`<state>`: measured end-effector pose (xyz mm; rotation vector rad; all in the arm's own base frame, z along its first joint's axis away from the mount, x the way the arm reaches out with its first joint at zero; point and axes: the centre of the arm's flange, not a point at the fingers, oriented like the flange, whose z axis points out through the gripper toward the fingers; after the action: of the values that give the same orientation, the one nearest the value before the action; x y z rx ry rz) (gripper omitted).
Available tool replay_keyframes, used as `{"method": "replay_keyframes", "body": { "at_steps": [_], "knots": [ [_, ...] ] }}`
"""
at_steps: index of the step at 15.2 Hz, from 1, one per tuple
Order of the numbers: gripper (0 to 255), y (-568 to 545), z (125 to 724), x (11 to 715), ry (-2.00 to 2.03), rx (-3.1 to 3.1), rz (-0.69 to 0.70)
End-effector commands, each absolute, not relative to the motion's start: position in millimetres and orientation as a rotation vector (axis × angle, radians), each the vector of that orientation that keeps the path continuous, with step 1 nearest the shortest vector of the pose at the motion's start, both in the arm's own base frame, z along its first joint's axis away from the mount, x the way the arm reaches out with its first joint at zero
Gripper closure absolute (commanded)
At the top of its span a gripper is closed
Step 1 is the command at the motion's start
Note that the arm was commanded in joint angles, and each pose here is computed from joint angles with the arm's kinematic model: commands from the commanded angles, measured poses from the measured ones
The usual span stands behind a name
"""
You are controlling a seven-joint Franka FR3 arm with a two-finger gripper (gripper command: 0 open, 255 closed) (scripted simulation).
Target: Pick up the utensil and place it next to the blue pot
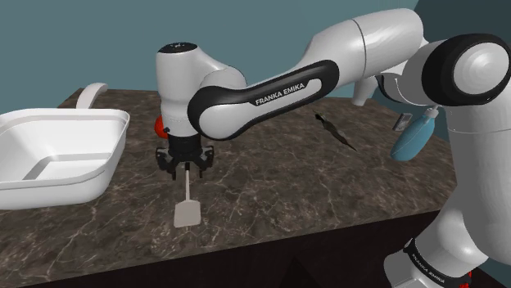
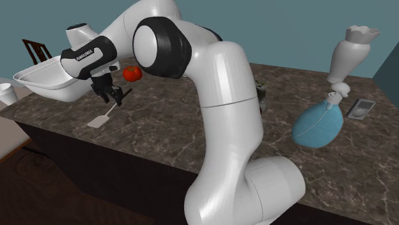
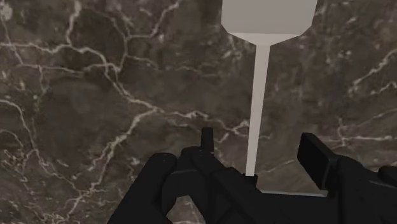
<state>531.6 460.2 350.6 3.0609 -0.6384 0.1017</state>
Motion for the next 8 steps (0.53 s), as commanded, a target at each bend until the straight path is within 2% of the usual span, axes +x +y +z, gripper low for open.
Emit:
{"method": "replay_keyframes", "body": {
  "at_steps": [1, 4, 8],
  "knots": [
    [0, 460, 351, 532, -0.638, 3.061, 0.102],
    [0, 460, 351, 532, -0.638, 3.061, 0.102],
    [0, 461, 400, 529, -0.638, 3.061, 0.102]
  ]
}}
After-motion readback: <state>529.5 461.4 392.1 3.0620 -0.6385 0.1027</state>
